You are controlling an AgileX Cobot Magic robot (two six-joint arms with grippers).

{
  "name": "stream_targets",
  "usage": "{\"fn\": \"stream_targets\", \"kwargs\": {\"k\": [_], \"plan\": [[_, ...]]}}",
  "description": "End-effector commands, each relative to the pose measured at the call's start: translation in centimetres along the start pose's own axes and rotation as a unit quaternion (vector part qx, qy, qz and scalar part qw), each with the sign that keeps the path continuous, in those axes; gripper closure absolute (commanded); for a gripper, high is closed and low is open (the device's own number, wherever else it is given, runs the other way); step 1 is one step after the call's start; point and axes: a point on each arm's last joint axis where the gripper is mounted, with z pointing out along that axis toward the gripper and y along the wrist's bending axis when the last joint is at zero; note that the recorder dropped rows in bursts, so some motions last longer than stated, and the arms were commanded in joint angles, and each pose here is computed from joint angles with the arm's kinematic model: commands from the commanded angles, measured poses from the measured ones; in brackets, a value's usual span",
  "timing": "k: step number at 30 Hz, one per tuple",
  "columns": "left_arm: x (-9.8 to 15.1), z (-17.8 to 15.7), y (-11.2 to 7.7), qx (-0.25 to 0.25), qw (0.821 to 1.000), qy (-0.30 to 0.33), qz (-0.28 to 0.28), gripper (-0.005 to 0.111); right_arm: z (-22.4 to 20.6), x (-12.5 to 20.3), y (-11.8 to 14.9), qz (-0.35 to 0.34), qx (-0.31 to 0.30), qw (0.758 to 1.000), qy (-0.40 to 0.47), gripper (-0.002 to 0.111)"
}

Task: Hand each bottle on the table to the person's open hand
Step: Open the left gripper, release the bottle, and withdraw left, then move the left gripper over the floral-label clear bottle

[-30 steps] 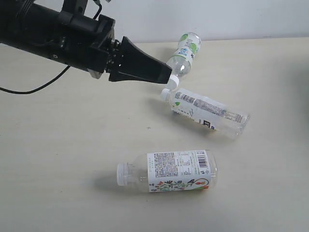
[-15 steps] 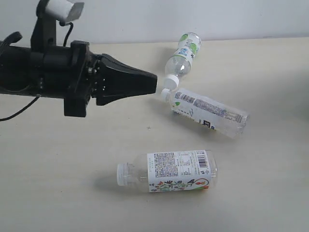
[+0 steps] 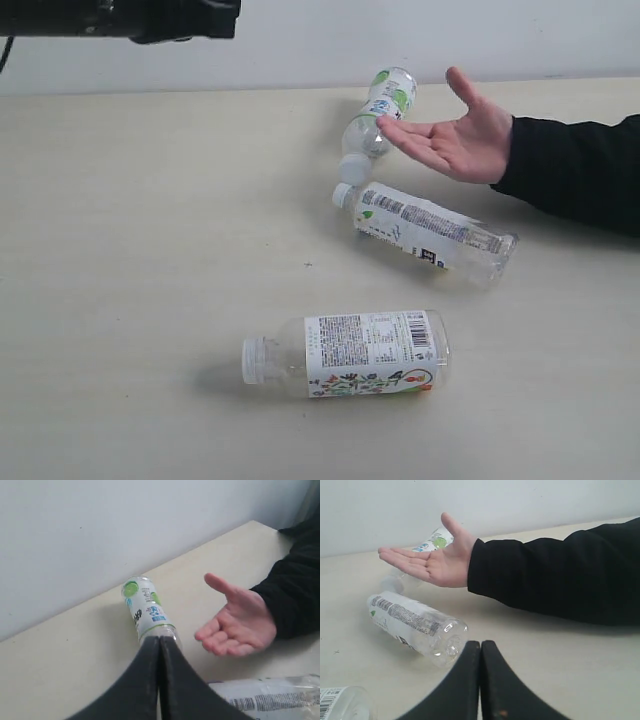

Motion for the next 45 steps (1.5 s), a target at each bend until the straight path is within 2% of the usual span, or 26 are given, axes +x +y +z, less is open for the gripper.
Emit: {"fn": "stream_targets", "kwargs": {"k": [1,2,3,4,5,6,7,9,11,13,15,17,18,19,20,23,24,25,26,30,32,35,39,43,45], "plan": [[0.0,5.6,2.0,0.015,0.997,0.076,-0.011,0.107,0.0,0.1,0.0,0.002,-0.001,1.000,-0.004,0.108],[-0.1,6.5,2.4,0.014,0.996,0.090,0.009,0.107,0.0,0.1,0.0,0.002,-0.001,1.000,-0.004,0.108],[-0.3,8.0,3.0,0.005,0.989,0.113,0.099,0.107,0.0,0.1,0.0,0.002,-0.001,1.000,-0.004,0.108],[-0.2,8.6,3.5,-0.004,0.980,0.129,0.152,0.107,0.0,0.1,0.0,0.002,-0.001,1.000,-0.004,0.108],[-0.2,9.3,4.3,-0.029,0.957,0.159,0.239,0.107,0.0,0.1,0.0,0.002,-0.001,1.000,-0.004,0.108],[-0.2,9.5,4.9,-0.050,0.944,0.174,0.277,0.107,0.0,0.1,0.0,0.002,-0.001,1.000,-0.004,0.108],[-0.4,9.6,6.1,-0.096,0.918,0.195,0.331,0.107,0.0,0.1,0.0,0.002,-0.001,1.000,-0.004,0.108],[-0.4,9.8,7.4,-0.145,0.888,0.222,0.377,0.107,0.0,0.1,0.0,0.002,-0.001,1.000,-0.004,0.108],[-0.3,10.0,8.3,-0.189,0.843,0.268,0.427,0.107,0.0,0.1,0.0,0.002,-0.001,1.000,-0.004,0.108],[0.2,10.1,9.2,-0.242,0.775,0.328,0.483,0.107,0.0,0.1,0.0,0.002,-0.001,1.000,-0.004,0.108],[0.6,10.2,10.0,-0.309,0.708,0.381,0.508,0.107,0.0,0.1,0.0,0.002,-0.001,1.000,-0.004,0.108],[1.1,10.7,10.1,-0.354,0.682,0.406,0.495,0.107,0.0,0.1,0.0,0.002,-0.001,1.000,-0.004,0.108],[1.3,11.1,10.0,-0.364,0.680,0.417,0.481,0.107,0.0,0.1,0.0,0.002,-0.001,1.000,-0.004,0.108],[1.8,11.6,9.7,-0.363,0.688,0.427,0.461,0.107,0.0,0.1,0.0,0.002,-0.001,1.000,-0.004,0.108],[2.0,12.1,9.4,-0.356,0.709,0.426,0.434,0.107,0.0,0.1,0.0,0.002,-0.001,1.000,-0.004,0.108],[2.4,14.0,7.6,-0.295,0.796,0.406,0.338,0.107,0.0,0.1,0.0,0.002,-0.001,1.000,-0.004,0.108],[2.3,14.4,7.1,-0.272,0.819,0.396,0.313,0.107,0.0,0.1,0.0,0.002,-0.001,1.000,-0.004,0.108],[2.1,14.8,6.6,-0.244,0.841,0.385,0.292,0.107,0.0,0.1,0.0,0.002,-0.001,1.000,-0.004,0.108],[1.7,15.4,5.6,-0.198,0.875,0.361,0.255,0.107,0.0,0.1,0.0,0.002,-0.001,1.000,-0.004,0.108],[0.0,16.6,2.8,-0.060,0.950,0.267,0.151,0.107,0.0,0.1,0.0,0.002,-0.001,1.000,-0.004,0.108],[-1.0,17.1,1.7,-0.004,0.969,0.220,0.110,0.107,0.0,0.1,0.0,0.002,-0.001,1.000,-0.004,0.108],[-1.6,17.6,0.7,0.046,0.979,0.175,0.094,0.107,0.0,0.1,0.0,0.002,-0.001,1.000,-0.004,0.108],[-1.3,19.0,0.5,0.043,0.990,0.126,0.053,0.103,0.0,0.1,0.0,0.002,-0.001,1.000,-0.004,0.108],[-0.4,19.7,0.6,0.047,0.989,0.129,0.046,0.080,0.0,0.1,0.0,0.002,-0.001,1.000,-0.004,0.108],[-0.2,19.7,0.4,0.054,0.988,0.137,0.034,0.077,0.0,0.1,0.0,0.002,-0.001,1.000,-0.004,0.108]]}}
